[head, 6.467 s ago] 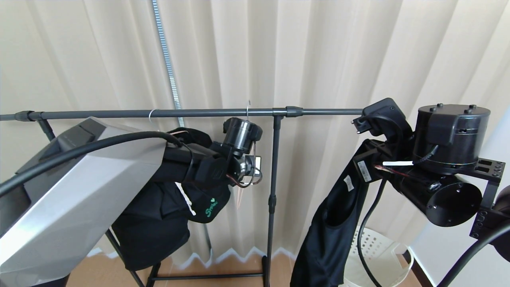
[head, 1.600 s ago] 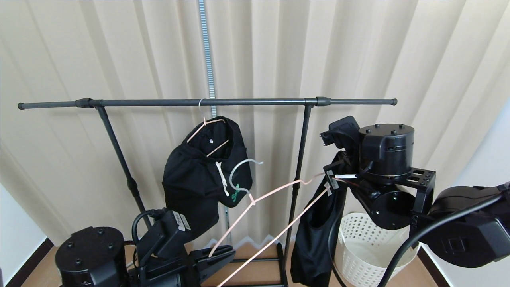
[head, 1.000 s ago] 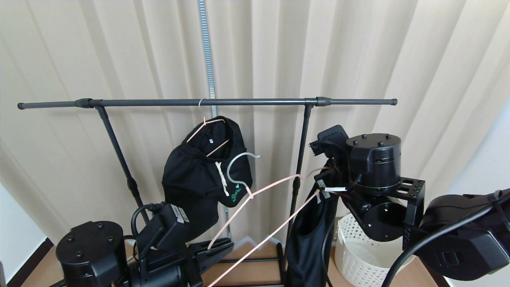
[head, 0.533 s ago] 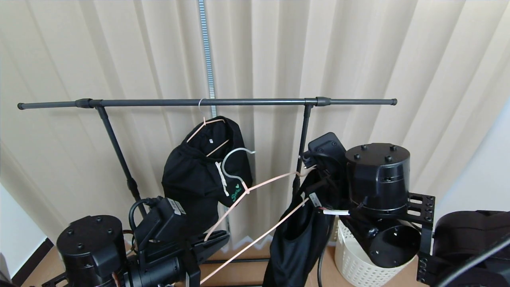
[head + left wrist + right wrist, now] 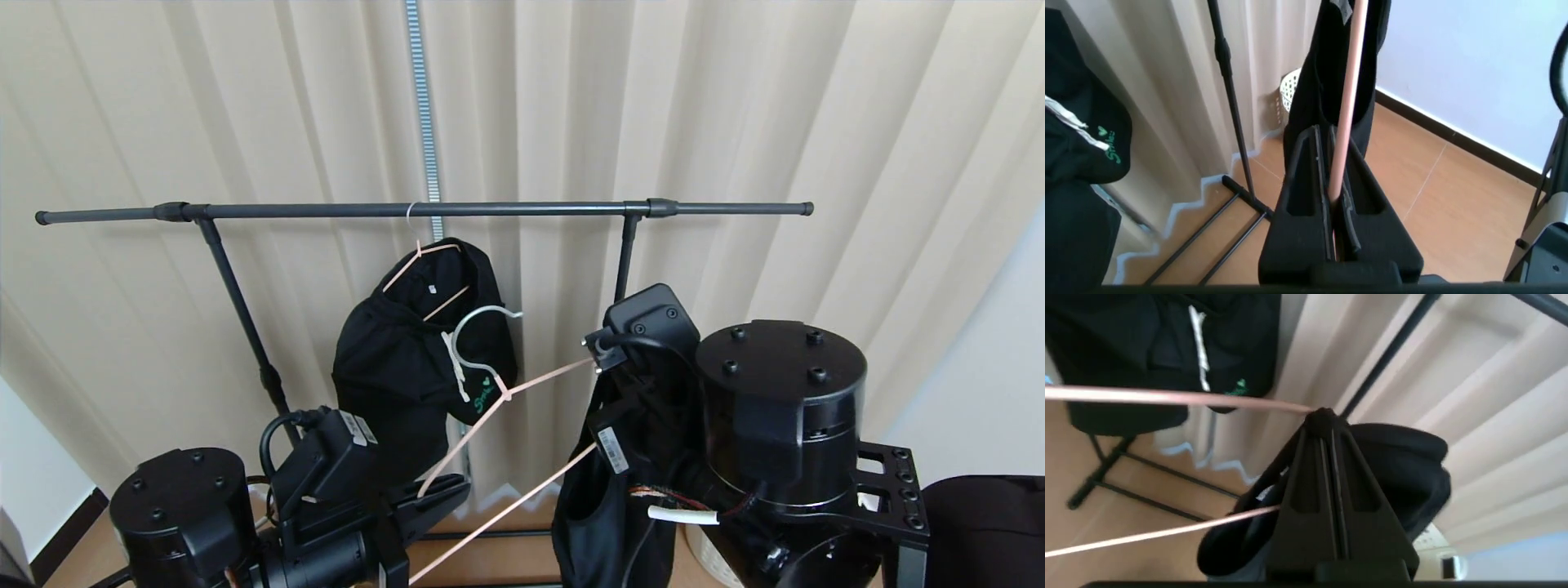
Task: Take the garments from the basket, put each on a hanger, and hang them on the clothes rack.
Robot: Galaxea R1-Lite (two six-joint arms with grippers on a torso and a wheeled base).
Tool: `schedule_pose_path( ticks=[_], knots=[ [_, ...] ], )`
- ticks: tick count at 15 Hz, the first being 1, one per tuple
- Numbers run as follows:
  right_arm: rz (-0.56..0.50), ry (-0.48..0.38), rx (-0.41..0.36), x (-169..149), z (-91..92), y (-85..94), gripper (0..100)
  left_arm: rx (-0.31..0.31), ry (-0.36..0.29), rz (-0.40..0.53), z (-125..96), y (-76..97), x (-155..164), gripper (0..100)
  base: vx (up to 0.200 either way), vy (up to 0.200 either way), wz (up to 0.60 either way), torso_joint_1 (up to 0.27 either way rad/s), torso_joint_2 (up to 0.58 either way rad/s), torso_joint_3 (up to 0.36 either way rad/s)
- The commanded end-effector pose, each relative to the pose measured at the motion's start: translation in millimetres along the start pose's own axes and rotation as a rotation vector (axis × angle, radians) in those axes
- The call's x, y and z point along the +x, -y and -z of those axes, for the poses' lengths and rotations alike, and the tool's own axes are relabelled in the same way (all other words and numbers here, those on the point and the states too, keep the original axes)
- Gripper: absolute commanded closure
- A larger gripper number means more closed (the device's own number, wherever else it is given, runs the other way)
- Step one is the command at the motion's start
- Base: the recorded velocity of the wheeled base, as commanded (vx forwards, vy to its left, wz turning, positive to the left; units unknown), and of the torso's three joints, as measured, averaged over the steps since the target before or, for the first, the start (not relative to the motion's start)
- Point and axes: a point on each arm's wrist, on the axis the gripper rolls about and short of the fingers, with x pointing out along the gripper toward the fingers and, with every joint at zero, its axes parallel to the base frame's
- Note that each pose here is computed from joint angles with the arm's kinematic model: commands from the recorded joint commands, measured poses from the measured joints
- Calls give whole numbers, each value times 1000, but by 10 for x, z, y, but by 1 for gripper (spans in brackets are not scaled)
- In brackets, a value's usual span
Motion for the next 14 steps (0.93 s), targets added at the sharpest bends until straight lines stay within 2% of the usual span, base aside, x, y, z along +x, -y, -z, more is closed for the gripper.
schedule_pose_path(
  ticks=[1, 2, 3, 5, 8, 11, 14],
  knots=[
    [-46, 25, 38, -77, -63, -97, 100, 2, 1, 5, 5, 12, -6, 100, 0, 0, 0, 0, 0, 0],
    [-47, 26, 40, -80, -63, -101, 100, 2, 3, 5, 3, 12, -6, 100, 0, 0, 0, 0, 0, 0],
    [-85, 48, 107, -122, -142, -156, 100, 2, 0, 7, 19, 17, -10, 100, 0, 0, 0, 0, 0, 0],
    [-131, 62, 153, -147, -193, -165, 100, 3, 6, 7, 21, 21, -23, 100, 0, 0, 0, 0, 0, 0],
    [-124, 68, 168, -123, -225, -119, 100, 5, 2, 10, 33, 26, -43, 100, 0, 0, 0, 0, 0, 0],
    [6, 56, 200, 150, -267, 213, 100, 7, 11, 10, 31, 24, -66, 100, 0, 0, 0, 0, 0, 0],
    [65, 59, 221, 282, -304, 371, 100, 9, 5, 12, 43, 31, -87, 100, 0, 0, 0, 0, 0, 0]
  ],
)
